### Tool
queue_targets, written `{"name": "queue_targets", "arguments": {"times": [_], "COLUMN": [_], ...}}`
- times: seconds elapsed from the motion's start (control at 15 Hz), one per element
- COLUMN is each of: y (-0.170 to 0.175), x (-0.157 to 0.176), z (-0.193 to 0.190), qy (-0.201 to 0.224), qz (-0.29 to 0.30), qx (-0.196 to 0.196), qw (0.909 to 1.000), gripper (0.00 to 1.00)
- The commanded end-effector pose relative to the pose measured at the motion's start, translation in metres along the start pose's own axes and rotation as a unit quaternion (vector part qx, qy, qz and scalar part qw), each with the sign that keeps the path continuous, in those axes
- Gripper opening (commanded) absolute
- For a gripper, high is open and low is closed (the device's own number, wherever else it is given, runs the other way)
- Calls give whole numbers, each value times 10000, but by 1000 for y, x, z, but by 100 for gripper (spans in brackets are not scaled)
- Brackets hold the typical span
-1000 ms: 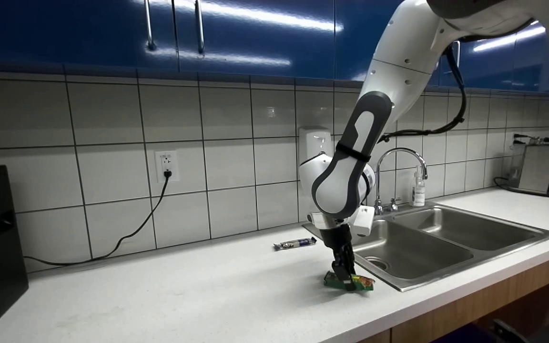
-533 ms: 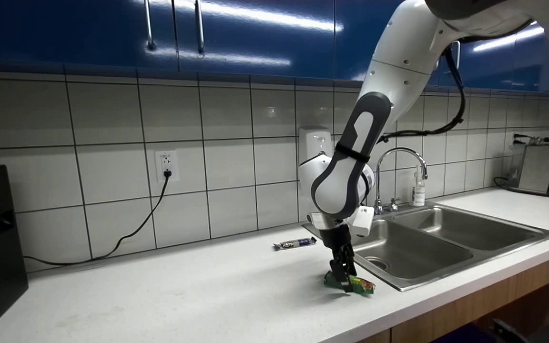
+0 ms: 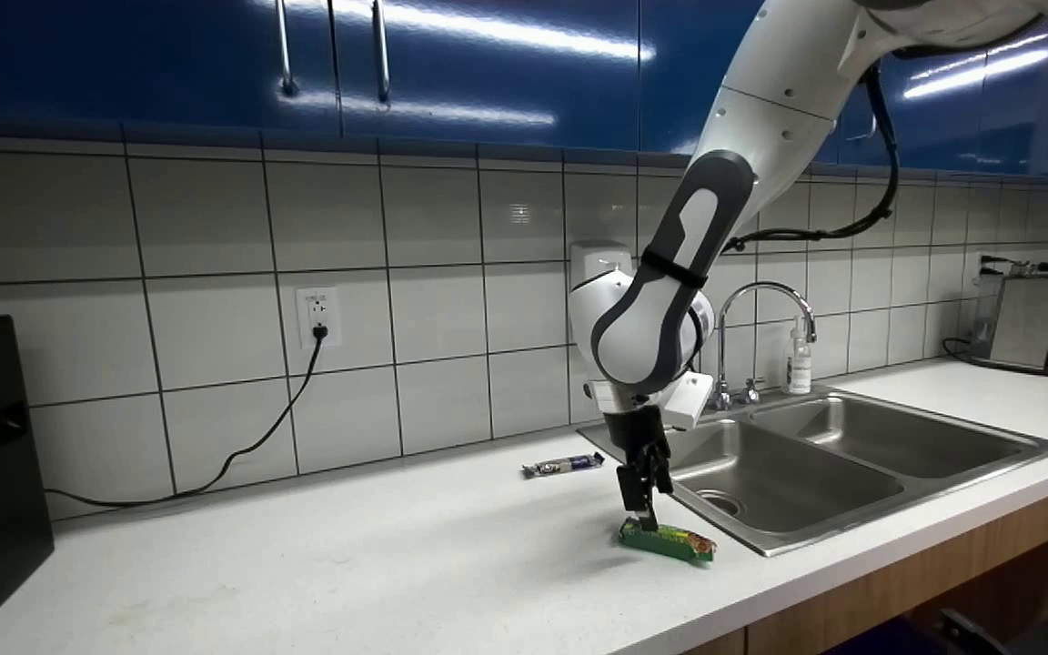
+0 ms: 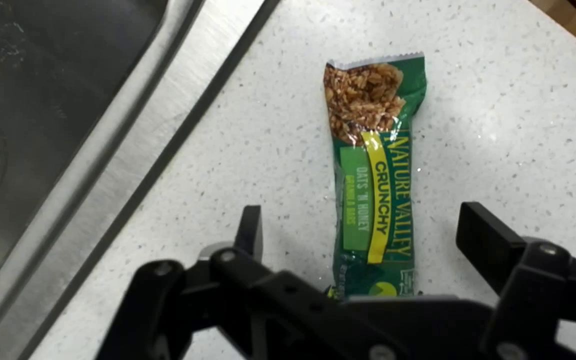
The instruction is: Remove the green packet from the sink on the left and put it on the counter.
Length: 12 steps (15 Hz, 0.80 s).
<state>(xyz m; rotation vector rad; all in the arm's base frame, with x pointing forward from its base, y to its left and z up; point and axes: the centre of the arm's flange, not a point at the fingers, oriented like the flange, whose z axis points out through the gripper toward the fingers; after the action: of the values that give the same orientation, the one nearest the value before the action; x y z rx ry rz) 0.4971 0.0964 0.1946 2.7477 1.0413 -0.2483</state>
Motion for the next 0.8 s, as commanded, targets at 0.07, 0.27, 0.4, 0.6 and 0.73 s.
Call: {"name": "queue_targets", "arguments": {"times": [0.07,0.27,0.4,0.6,0.73], "y": [3,9,13,17,17], "x": [-22,-38,-49,-67,-80], "z": [-33,-43,-49,-58,-65], "qy": [26,-5,30,219,324], "qz": [481,986,1458,2232,2712], "qx": [116,393,546,649,675], "qw": [9988,9944,9878,9723,9596], "gripper": [100,100,100,100,100]}}
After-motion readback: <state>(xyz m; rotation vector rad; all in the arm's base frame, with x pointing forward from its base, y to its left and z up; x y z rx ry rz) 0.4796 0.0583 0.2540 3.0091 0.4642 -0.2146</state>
